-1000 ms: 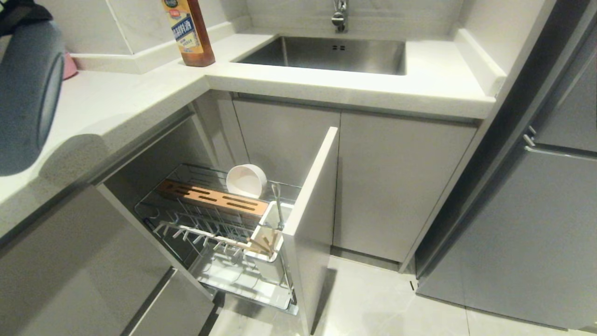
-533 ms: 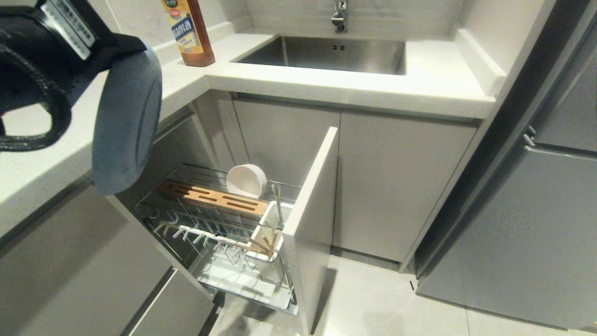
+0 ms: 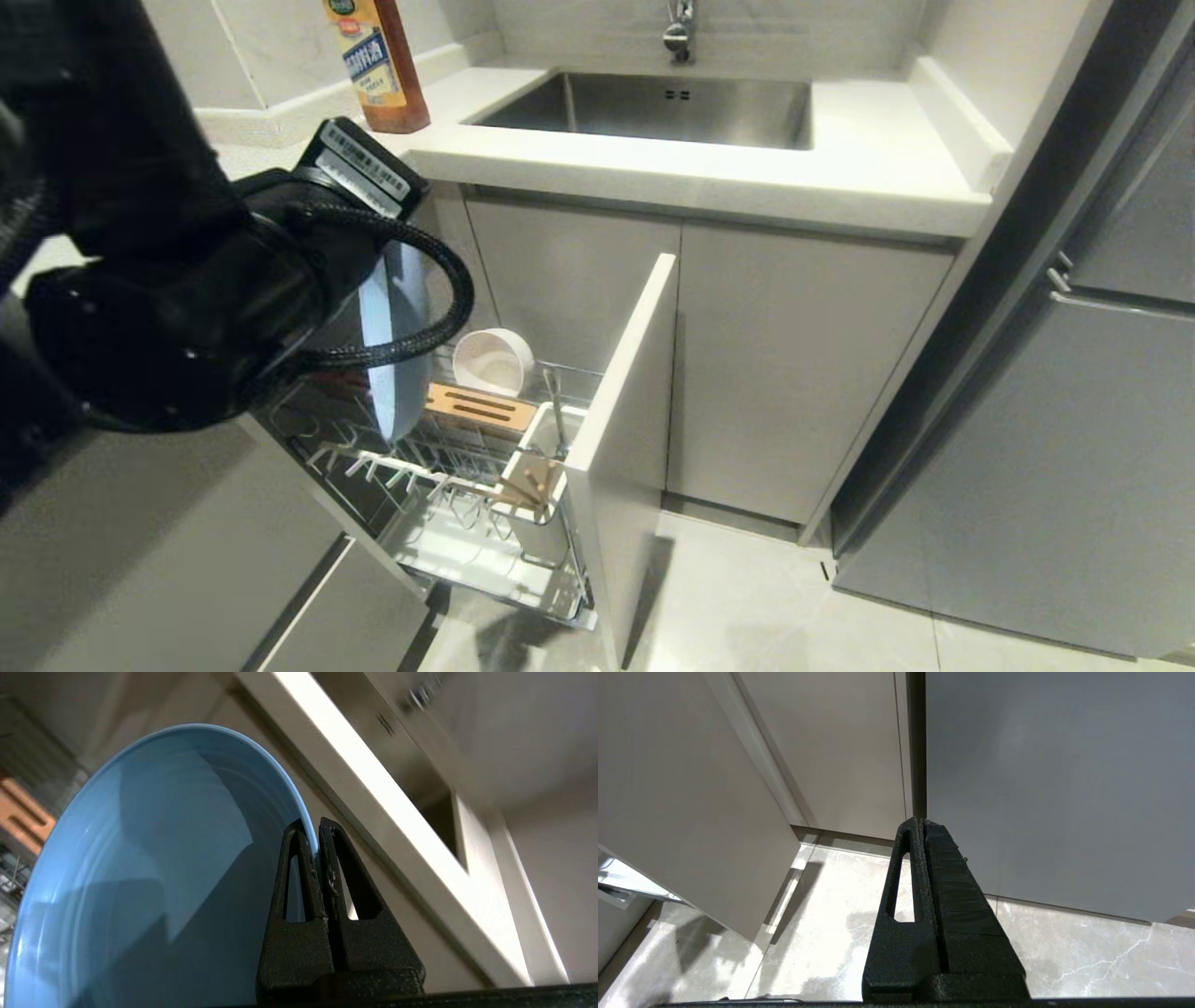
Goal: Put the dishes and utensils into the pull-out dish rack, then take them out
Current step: Pick up the plate and place it in the cupboard
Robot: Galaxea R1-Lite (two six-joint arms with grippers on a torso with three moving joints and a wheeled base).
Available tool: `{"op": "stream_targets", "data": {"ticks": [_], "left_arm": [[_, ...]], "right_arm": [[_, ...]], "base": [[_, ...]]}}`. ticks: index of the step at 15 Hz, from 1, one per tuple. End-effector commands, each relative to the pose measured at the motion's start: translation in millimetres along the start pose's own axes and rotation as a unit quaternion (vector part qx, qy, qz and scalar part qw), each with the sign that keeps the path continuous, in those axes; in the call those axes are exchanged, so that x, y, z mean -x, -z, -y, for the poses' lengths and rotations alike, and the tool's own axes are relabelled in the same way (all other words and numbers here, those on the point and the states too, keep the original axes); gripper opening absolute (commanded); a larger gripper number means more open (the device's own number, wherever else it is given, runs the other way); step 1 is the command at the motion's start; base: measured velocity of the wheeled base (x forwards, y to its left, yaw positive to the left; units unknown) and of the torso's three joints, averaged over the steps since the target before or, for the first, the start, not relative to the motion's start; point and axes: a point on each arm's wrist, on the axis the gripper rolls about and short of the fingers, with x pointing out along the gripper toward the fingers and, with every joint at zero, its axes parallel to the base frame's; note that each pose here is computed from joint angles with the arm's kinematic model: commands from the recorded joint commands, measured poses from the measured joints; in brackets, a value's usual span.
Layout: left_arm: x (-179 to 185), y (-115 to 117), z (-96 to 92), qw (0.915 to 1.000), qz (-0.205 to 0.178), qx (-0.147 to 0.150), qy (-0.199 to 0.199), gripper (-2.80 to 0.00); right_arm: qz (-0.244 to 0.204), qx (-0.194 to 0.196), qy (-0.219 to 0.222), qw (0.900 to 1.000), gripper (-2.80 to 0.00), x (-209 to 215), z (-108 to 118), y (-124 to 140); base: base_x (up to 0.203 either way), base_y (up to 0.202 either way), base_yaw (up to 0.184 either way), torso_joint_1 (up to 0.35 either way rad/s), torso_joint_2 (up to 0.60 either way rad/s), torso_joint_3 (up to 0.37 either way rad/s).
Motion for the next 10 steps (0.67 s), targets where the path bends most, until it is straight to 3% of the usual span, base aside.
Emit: {"op": "stream_targets", "data": {"ticks": [1,5,8,10], "left_arm": [[-10.0,22.8,-5.8,0.9998,0.006,0.002,-0.016,-2.8],[-38.4,44.8,-22.0,0.9976,0.054,0.027,-0.034,-2.8],[-64.1,63.0,-36.6,0.9922,0.096,0.036,-0.071,-2.8],[-74.5,72.9,-42.4,0.9878,0.116,0.058,-0.087,-2.8]], "right_arm": [[0.0,0.0,0.001,1.0,-2.8,-0.1,0.0,0.0],[0.0,0.0,0.001,1.0,-2.8,-0.1,0.0,0.0],[0.0,0.0,0.0,1.0,-2.8,-0.1,0.0,0.0],[0.0,0.0,0.0,1.0,-2.8,-0.1,0.0,0.0]], "base": [[0.0,0.0,0.0,0.0,0.0,0.0],[0.0,0.0,0.0,0.0,0.0,0.0],[0.0,0.0,0.0,0.0,0.0,0.0],[0.0,0.0,0.0,0.0,0.0,0.0]]}}
